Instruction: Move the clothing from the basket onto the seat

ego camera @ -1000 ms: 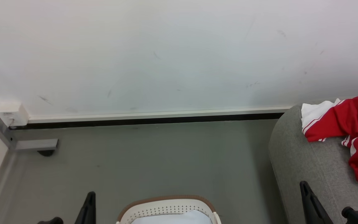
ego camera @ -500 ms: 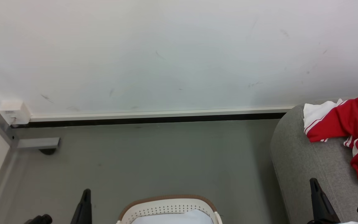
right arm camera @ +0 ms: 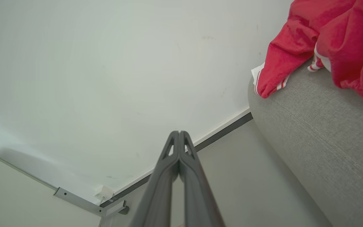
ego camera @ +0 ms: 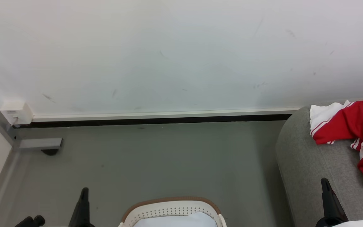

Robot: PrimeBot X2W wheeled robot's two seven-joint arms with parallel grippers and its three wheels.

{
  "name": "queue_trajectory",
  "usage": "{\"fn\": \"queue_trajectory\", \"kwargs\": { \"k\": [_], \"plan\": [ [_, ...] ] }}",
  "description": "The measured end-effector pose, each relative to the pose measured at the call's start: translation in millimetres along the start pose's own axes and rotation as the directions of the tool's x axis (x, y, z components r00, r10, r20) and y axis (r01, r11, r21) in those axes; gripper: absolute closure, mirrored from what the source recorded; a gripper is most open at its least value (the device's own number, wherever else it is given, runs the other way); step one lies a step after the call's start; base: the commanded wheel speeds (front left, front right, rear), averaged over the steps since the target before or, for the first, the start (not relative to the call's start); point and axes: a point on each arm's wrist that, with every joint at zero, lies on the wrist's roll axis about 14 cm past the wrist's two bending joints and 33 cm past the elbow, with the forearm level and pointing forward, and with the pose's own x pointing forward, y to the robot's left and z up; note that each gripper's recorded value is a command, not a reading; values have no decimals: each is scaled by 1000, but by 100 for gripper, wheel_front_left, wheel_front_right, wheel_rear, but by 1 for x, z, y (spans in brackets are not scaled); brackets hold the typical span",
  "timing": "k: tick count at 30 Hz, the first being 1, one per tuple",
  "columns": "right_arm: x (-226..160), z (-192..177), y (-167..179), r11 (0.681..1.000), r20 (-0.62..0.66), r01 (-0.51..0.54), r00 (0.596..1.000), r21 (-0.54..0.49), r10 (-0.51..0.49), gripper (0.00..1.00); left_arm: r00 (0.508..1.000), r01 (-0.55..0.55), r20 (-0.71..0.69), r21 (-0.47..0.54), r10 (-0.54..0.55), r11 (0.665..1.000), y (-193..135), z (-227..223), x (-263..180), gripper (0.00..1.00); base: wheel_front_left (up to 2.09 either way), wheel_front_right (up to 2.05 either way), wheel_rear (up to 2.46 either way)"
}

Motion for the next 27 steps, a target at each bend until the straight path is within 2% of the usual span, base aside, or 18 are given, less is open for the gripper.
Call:
{"fn": "queue_trajectory", "kwargs": {
  "k": [13,27],
  "plan": [
    [5,4,-2,989,3,14,1000,147,-14,100,1000,-19,-3,-164,19,986,4,4,4,100,0,0,0],
    [11,7,-4,957,2,21,1000,290,-22,100,1000,-20,-5,-307,20,951,5,8,7,100,0,0,0]
  ]
}}
